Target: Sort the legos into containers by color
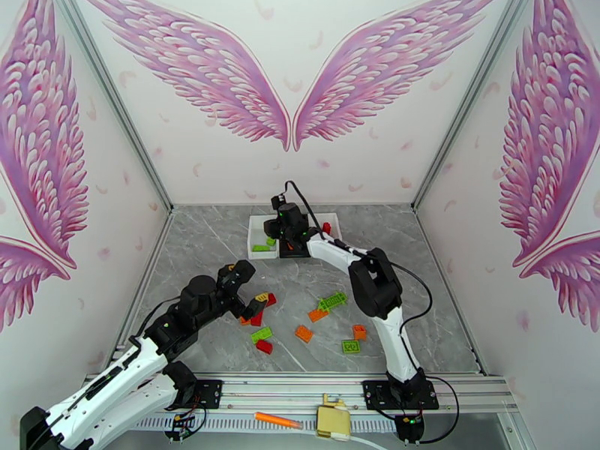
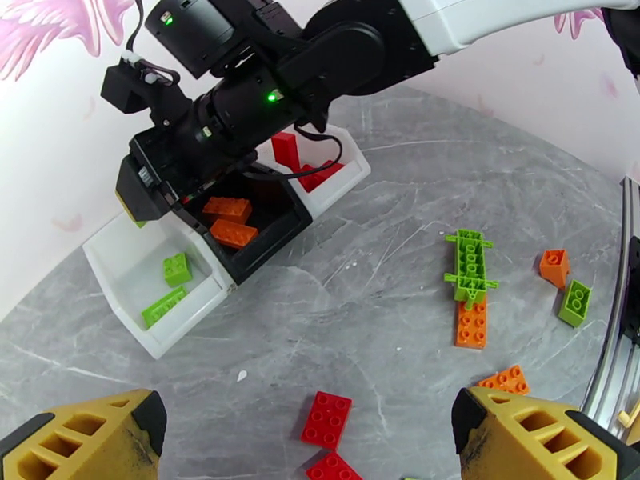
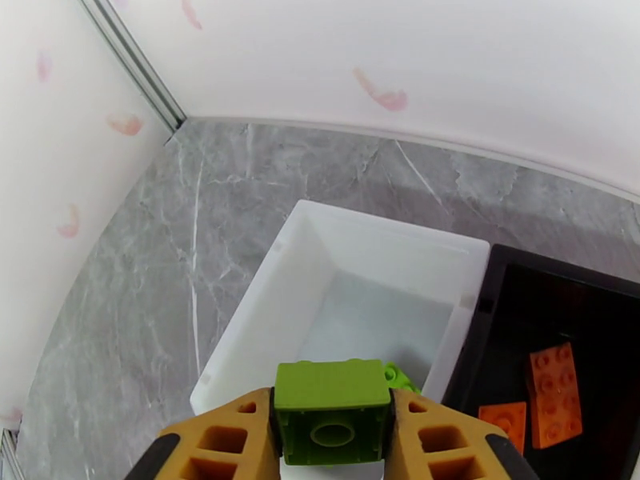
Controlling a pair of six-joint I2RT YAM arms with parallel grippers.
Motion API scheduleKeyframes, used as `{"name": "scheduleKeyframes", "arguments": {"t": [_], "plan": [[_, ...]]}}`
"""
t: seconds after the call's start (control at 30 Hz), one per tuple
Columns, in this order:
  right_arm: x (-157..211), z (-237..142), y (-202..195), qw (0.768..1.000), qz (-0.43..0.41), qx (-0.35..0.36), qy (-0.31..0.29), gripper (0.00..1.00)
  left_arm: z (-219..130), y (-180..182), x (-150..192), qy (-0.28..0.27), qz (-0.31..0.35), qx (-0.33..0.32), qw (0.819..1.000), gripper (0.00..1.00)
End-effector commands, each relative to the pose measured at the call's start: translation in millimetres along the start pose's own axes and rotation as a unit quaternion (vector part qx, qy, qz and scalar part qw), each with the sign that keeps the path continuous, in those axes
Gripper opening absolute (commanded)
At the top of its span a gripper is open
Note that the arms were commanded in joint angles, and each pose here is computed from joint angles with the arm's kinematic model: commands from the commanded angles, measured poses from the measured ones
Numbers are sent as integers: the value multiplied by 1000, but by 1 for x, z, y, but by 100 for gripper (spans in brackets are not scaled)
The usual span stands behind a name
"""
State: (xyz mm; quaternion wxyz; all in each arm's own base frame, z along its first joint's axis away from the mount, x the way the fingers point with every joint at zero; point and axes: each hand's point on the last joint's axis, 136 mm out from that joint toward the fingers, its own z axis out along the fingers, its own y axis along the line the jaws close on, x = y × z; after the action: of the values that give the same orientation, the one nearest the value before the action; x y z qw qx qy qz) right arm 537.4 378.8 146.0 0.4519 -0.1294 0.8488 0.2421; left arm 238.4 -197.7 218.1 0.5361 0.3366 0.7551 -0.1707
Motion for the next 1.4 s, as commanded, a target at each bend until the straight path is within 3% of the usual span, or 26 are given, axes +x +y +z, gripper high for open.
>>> {"name": "scheduleKeyframes", "arguments": {"t": [0.0,0.1,0.27,0.43,0.6,0.9,1.0,1.2,1.37], "plan": [[0,15,-4,1000,14,19,3,33,-1,5,8,8,-11,-18,1000,99],[-1,20,-4,1000,13,22,8,39,-1,10,7,6,-21,-30,999,99],[-21,-3,10,1000,-4,3,-4,67,-3,38,7,0,-101,-113,988,99],[-34,-47,17,999,-26,-11,-27,82,-4,71,22,24,-221,-218,950,99],[-32,-99,23,997,-61,-28,-47,91,-1,82,58,112,-317,-290,896,99],[13,-174,16,991,-127,-35,-20,97,17,52,106,254,-399,-280,836,98],[31,-187,9,992,-127,-29,-4,98,17,45,126,286,-413,-284,817,91],[51,-196,0,993,-117,-17,19,98,26,31,152,324,-426,-263,803,76],[48,-196,0,993,-117,-15,19,98,30,23,170,354,-422,-255,795,70]]}}
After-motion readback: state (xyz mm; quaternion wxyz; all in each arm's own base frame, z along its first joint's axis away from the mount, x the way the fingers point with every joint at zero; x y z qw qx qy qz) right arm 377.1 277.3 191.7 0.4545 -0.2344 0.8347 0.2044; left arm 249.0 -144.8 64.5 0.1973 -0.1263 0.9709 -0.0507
